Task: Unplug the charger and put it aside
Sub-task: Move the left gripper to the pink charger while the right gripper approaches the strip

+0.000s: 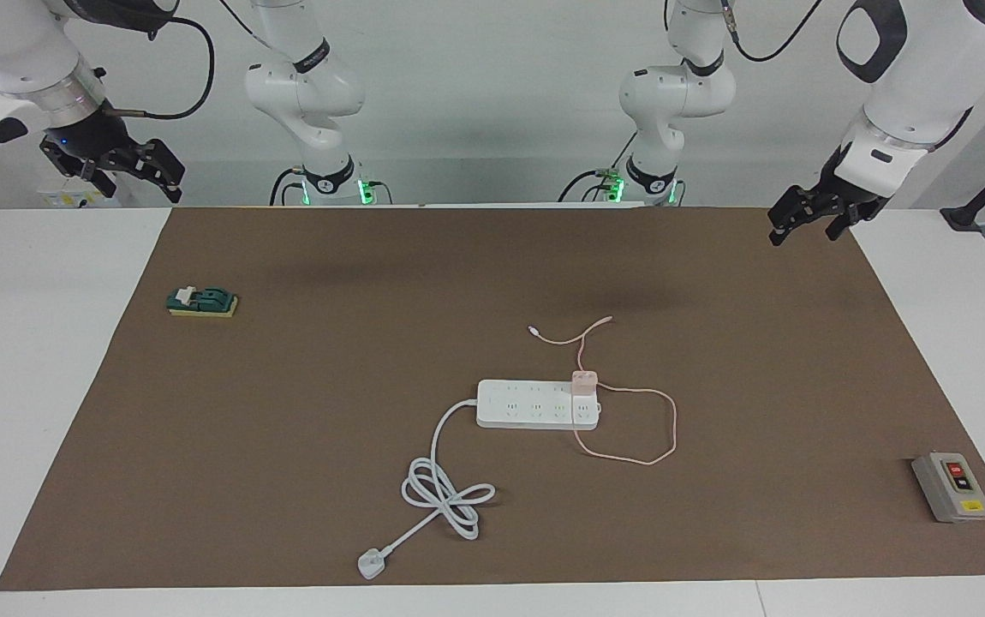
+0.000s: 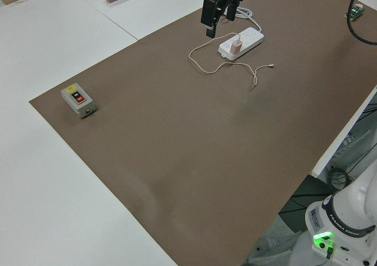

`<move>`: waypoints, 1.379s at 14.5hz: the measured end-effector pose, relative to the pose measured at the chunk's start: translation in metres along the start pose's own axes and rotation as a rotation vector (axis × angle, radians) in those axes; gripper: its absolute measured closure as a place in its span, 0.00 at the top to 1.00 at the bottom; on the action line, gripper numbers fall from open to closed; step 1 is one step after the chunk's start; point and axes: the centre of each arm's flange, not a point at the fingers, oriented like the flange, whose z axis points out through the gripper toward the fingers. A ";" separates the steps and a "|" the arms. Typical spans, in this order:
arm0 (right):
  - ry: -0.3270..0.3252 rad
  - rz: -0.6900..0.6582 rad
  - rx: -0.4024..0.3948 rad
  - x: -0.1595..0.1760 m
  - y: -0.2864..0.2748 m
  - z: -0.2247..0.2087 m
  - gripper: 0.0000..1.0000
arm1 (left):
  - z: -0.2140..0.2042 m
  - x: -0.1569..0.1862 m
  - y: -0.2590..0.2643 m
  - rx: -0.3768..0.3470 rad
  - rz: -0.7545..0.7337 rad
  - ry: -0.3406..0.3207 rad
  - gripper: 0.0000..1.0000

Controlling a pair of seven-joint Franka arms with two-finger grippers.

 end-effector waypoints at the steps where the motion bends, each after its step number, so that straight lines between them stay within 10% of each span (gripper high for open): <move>1: -0.009 0.052 0.018 0.001 -0.004 0.004 1.00 | 0.001 0.000 0.001 0.000 -0.031 0.002 1.00; 14: -0.175 0.739 0.273 0.017 -0.130 0.060 0.97 | 0.046 0.001 0.067 -0.100 -0.994 0.126 1.00; 20: -0.247 0.936 0.357 0.043 -0.180 0.092 1.00 | 0.124 0.036 0.118 -0.033 -1.375 0.098 1.00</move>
